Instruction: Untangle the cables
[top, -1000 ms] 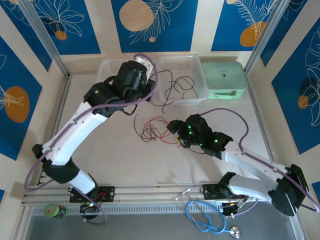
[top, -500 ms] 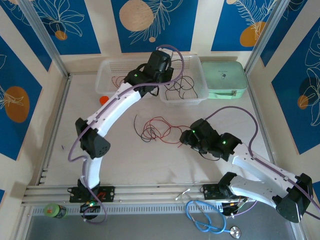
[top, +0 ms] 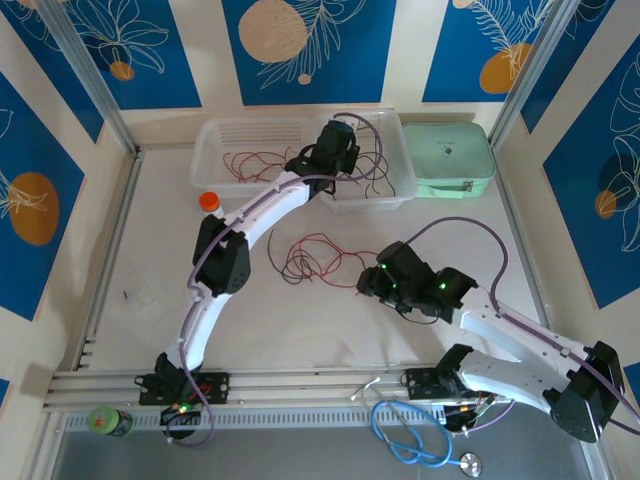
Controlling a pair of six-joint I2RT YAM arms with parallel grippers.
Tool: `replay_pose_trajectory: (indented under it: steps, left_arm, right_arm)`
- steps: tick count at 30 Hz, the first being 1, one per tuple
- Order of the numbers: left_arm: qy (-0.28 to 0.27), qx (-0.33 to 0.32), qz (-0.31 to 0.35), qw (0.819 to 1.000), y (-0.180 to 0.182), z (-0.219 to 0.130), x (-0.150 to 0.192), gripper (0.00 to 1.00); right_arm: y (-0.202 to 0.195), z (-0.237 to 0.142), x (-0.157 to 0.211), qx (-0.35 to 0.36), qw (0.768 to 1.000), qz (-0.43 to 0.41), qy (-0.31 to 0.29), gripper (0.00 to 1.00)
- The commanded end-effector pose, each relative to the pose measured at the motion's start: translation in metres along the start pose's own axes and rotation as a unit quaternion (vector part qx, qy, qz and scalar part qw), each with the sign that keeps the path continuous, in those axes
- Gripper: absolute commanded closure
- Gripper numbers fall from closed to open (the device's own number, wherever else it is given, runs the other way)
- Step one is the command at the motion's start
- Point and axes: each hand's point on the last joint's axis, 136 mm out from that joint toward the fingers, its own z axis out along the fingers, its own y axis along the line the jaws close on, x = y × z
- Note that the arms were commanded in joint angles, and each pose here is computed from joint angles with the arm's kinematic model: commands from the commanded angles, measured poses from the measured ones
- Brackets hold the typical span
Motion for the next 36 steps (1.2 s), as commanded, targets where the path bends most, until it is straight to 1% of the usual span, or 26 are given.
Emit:
replay_pose_trajectory:
  steps: [1, 2, 4, 7, 8, 10, 11, 14, 15, 19, 21, 23, 26, 28, 30, 33, 36]
  left_arm:
    - [0.01, 0.005, 0.006, 1.0, -0.006, 0.02, 0.023, 1.0]
    - [0.021, 0.009, 0.008, 1.0, -0.009, 0.025, 0.033, 0.99]
    - [0.037, 0.023, 0.013, 0.999, -0.015, 0.03, 0.048, 0.93]
    - [0.051, 0.035, 0.018, 0.998, -0.02, 0.034, 0.064, 0.78]
    - [0.054, 0.038, 0.019, 0.998, -0.021, 0.034, 0.066, 0.71]
    - [0.053, 0.047, 0.02, 0.997, -0.023, 0.03, 0.062, 0.52]
    - [0.05, 0.052, 0.02, 0.997, -0.024, 0.027, 0.058, 0.45]
    - [0.027, 0.066, 0.014, 0.997, -0.025, 0.012, 0.031, 0.31]
    - [0.015, 0.07, 0.012, 0.997, -0.025, 0.004, 0.019, 0.28]
    - [-0.027, 0.077, 0.007, 0.997, -0.018, -0.032, -0.029, 0.21]
    - [-0.041, 0.068, 0.004, 0.997, -0.01, -0.052, -0.048, 0.2]
    - [-0.055, 0.053, -0.002, 0.997, 0.004, -0.08, -0.066, 0.18]
    - [-0.057, 0.029, -0.014, 0.998, 0.025, -0.119, -0.072, 0.14]
    - [-0.047, 0.014, -0.03, 0.998, 0.04, -0.145, -0.065, 0.13]
    - [-0.026, 0.006, -0.049, 0.998, 0.053, -0.17, -0.048, 0.12]
    - [0.001, 0.006, -0.083, 0.997, 0.068, -0.21, -0.015, 0.12]
    - [0.021, 0.006, -0.113, 0.993, 0.082, -0.244, 0.023, 0.12]
  right_arm:
    - [0.006, -0.001, 0.002, -0.007, 1.0, -0.016, 0.009, 0.34]
    - [0.007, -0.001, 0.002, -0.008, 1.0, -0.018, 0.01, 0.34]
    - [0.009, 0.0, 0.002, -0.008, 1.0, -0.021, 0.011, 0.34]
    - [0.011, 0.003, 0.003, -0.01, 1.0, -0.023, 0.015, 0.34]
    - [0.011, 0.005, 0.004, -0.012, 1.0, -0.023, 0.017, 0.34]
    - [0.013, 0.007, 0.005, -0.012, 0.999, -0.024, 0.021, 0.34]
    - [0.013, 0.009, 0.006, -0.011, 0.999, -0.025, 0.023, 0.34]
    - [0.014, 0.014, 0.008, -0.007, 0.999, -0.033, 0.027, 0.34]
    - [0.015, 0.016, 0.009, -0.007, 0.999, -0.037, 0.029, 0.34]
    - [0.029, 0.025, 0.011, -0.02, 0.996, -0.081, 0.029, 0.34]
    - [0.04, 0.028, 0.011, -0.031, 0.992, -0.122, 0.028, 0.34]
    - [0.05, 0.033, 0.01, -0.036, 0.985, -0.17, 0.025, 0.34]
    - [0.064, 0.041, 0.008, -0.039, 0.969, -0.242, 0.023, 0.33]
    - [0.076, 0.046, 0.006, -0.048, 0.957, -0.286, 0.02, 0.33]
    - [0.088, 0.052, 0.005, -0.056, 0.946, -0.319, 0.021, 0.34]
    - [0.105, 0.063, 0.004, -0.07, 0.931, -0.357, 0.025, 0.36]
    - [0.115, 0.077, 0.0, -0.068, 0.926, -0.37, 0.03, 0.4]
